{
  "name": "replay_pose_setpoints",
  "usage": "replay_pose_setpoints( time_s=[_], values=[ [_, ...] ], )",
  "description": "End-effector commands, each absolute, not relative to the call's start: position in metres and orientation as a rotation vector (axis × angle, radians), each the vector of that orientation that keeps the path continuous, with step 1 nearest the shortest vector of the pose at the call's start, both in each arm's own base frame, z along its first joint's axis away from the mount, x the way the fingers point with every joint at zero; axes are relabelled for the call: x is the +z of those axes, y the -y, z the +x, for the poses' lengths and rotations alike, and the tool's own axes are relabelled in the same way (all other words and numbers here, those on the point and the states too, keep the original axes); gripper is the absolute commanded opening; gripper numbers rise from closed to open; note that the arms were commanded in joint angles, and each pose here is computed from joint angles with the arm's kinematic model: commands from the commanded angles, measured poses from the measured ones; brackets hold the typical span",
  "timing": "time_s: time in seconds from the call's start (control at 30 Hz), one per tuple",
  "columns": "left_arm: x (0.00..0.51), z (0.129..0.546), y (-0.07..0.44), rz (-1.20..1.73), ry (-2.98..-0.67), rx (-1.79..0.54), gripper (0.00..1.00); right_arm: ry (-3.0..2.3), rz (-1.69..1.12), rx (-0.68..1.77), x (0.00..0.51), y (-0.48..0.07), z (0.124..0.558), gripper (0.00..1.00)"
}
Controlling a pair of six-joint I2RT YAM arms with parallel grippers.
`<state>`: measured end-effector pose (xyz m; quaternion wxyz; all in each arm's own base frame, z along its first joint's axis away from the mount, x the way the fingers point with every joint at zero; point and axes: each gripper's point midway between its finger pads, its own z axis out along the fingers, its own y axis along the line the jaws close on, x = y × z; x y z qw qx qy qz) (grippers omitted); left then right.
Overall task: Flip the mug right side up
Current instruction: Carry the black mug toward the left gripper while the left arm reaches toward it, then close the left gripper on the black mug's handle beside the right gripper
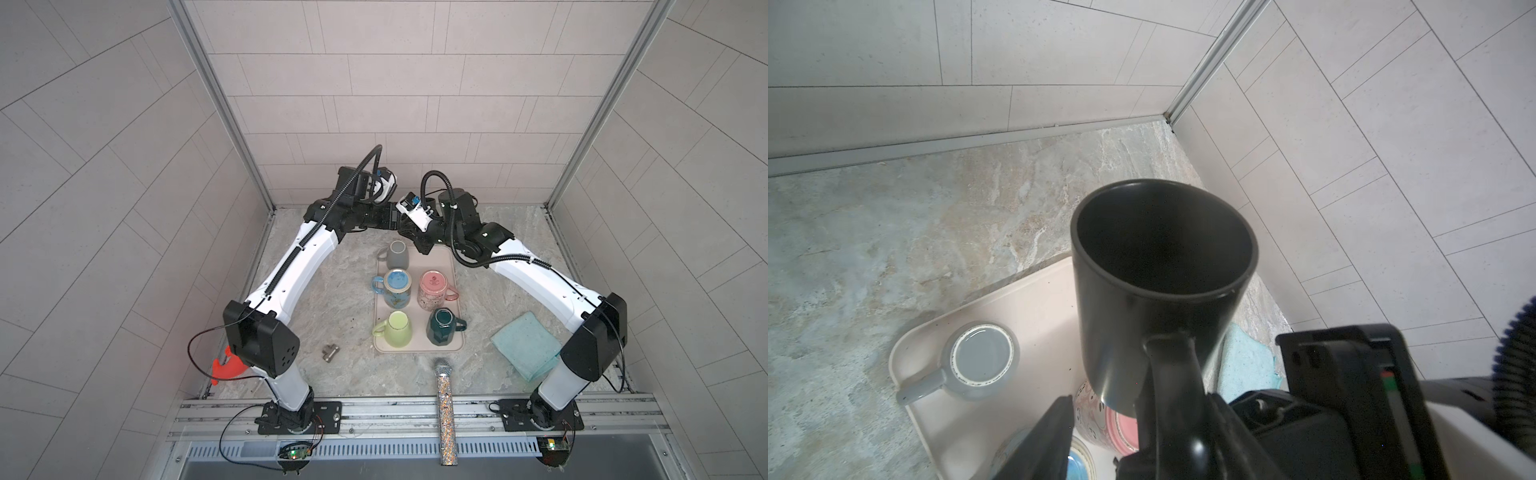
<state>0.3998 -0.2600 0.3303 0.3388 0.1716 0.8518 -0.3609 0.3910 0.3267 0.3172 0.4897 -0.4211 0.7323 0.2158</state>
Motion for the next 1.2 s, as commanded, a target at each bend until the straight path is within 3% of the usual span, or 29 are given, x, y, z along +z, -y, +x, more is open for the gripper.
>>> replay_pose_setpoints(
  time_s=[0.0,0.2,0.47,0.93,1.17],
  values=[
    [0.335,0.395,0.268,0.493,-2.215,-0.942,0.55,-1.633,-1.039,0.514,0.357,-0.336,0.39,0.0],
    [0.33,0.397,0.269,0.497,-2.231,-0.93,0.52,-1.63,-1.072,0.523,0.355,-0.344,0.384,0.0],
    [0.323,0.394,0.274,0.506,-2.256,-0.945,0.41,-1.612,-1.079,0.534,0.358,-0.351,0.385,0.0],
    [0.316,0.392,0.275,0.489,-2.281,-0.951,0.0,-1.603,-1.051,0.544,0.358,-0.357,0.393,0.0],
    [0.317,0.398,0.27,0.451,-2.266,-0.908,0.0,-1.612,-1.032,0.539,0.354,-0.36,0.401,0.0]
  ],
)
